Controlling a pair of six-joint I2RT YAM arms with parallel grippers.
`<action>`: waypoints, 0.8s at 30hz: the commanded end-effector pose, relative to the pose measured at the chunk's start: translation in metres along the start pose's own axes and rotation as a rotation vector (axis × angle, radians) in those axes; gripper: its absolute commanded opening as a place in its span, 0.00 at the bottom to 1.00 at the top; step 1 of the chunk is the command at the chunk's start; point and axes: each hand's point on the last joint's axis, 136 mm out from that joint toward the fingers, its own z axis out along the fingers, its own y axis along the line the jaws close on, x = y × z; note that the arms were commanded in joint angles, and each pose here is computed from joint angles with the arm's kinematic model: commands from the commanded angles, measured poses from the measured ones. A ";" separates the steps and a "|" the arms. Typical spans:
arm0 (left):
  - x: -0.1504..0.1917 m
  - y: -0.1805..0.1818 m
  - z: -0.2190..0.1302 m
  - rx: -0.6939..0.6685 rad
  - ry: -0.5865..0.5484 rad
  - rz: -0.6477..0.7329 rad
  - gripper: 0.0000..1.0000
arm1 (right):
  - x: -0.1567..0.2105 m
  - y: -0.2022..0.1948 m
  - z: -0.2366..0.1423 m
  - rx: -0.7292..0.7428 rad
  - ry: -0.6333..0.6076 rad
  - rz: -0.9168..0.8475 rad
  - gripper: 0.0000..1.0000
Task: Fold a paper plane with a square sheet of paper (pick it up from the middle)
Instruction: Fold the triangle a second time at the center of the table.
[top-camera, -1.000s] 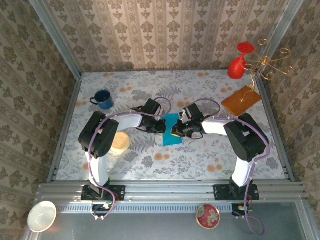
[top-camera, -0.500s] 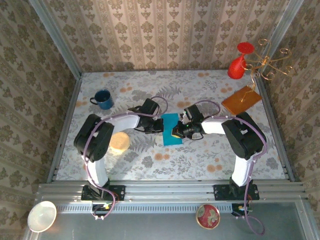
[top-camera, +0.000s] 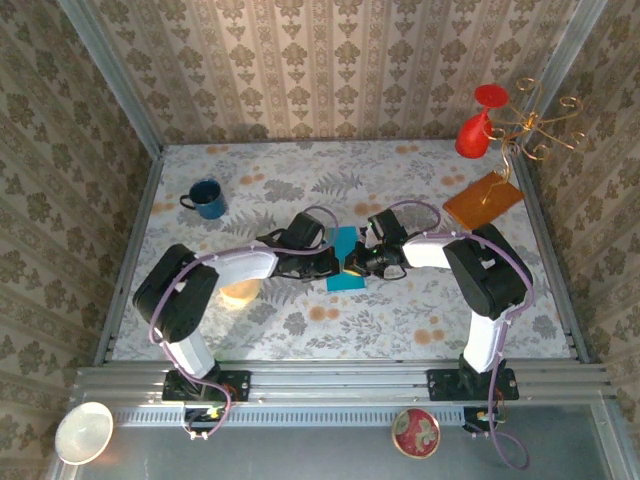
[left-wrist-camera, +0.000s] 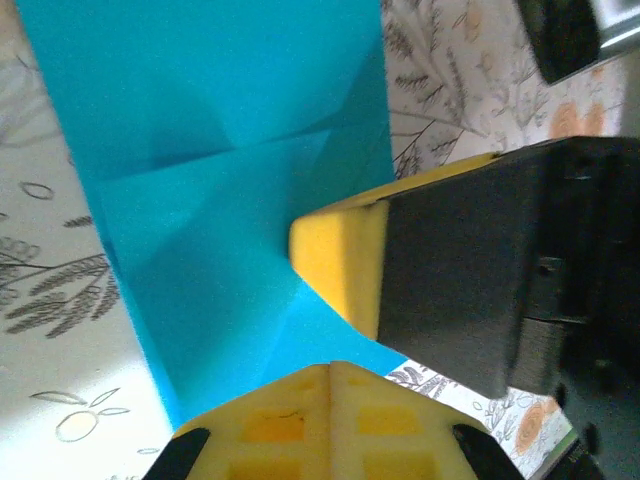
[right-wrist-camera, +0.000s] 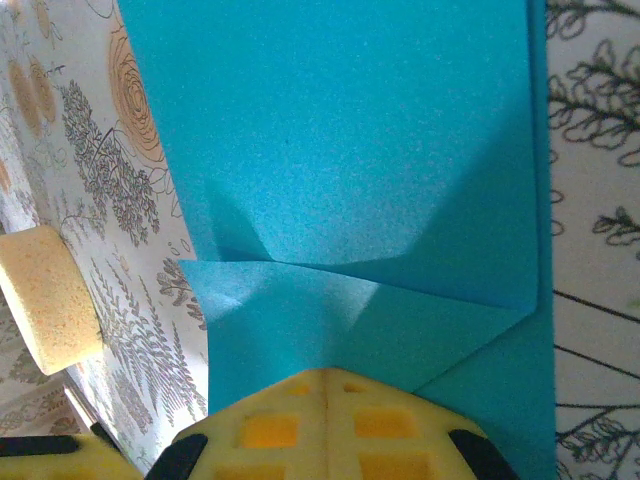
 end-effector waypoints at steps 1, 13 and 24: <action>0.006 -0.008 0.009 0.035 0.034 -0.010 0.00 | 0.032 -0.081 0.010 0.279 0.076 0.129 0.01; 0.008 0.004 0.024 -0.019 0.075 -0.001 0.00 | 0.033 -0.083 0.009 0.278 0.082 0.144 0.01; 0.000 0.015 0.029 -0.063 0.069 0.005 0.00 | 0.033 -0.086 0.009 0.282 0.086 0.146 0.01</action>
